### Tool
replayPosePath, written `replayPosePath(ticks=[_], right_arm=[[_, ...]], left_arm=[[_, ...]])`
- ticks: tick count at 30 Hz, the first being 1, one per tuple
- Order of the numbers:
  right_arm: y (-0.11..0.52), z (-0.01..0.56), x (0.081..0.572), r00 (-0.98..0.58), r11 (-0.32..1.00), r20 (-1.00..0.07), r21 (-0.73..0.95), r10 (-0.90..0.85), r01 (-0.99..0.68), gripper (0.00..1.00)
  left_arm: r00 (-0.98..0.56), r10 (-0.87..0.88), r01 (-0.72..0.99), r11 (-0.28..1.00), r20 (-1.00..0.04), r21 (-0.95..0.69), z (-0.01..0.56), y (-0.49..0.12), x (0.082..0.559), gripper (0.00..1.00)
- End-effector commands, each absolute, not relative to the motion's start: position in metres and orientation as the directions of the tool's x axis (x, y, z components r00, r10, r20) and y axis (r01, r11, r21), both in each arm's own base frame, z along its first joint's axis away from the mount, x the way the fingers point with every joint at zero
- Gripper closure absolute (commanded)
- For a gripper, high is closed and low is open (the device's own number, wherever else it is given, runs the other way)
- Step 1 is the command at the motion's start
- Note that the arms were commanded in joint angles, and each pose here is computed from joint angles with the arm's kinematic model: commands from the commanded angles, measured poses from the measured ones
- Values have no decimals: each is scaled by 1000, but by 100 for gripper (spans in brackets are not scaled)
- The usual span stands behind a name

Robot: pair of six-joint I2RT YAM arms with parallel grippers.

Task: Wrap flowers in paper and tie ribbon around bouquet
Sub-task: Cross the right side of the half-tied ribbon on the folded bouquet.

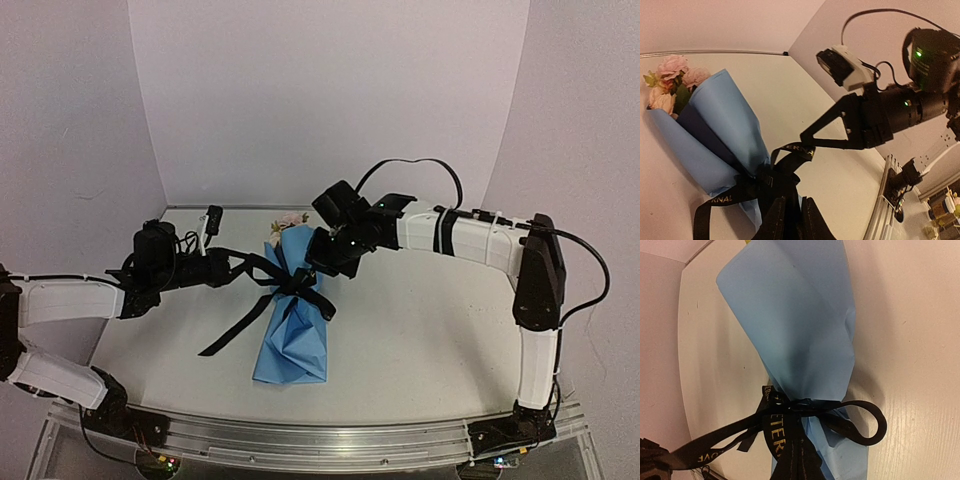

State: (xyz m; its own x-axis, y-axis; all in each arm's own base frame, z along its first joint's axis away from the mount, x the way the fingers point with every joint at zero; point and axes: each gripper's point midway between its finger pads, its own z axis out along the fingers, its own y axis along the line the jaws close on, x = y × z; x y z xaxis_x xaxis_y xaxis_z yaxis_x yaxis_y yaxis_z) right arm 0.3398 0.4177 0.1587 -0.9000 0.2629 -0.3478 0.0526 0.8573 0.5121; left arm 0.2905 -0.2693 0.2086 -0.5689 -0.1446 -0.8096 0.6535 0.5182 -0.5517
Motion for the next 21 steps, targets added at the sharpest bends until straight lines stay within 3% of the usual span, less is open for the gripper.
replayPosePath(ticks=[1,8,12,15,17,21], right_arm=[[420,159,343,-896,874,-371,485,243,36,100],[421,156,344,-899,878,-368,477,239,38,100],[421,157,344,-898,878,-369,476,239,38,100],[421,157,344,-898,879,-368,476,239,39,100],[420,157,344,-898,879,-369,475,238,38,100],[420,159,344,-898,880,-373,474,233,31,100]], left_arm=[[-485,1,819,352,-875,-454,224,-290,267,87],[-627,303,773,351,-717,-528,160,-308,259,86],[-661,376,748,391,-649,-536,139,-318,262,83],[-663,373,745,417,-649,-521,141,-321,272,77],[-651,355,752,416,-670,-511,149,-322,276,67],[-627,301,764,418,-718,-492,173,-323,283,56]])
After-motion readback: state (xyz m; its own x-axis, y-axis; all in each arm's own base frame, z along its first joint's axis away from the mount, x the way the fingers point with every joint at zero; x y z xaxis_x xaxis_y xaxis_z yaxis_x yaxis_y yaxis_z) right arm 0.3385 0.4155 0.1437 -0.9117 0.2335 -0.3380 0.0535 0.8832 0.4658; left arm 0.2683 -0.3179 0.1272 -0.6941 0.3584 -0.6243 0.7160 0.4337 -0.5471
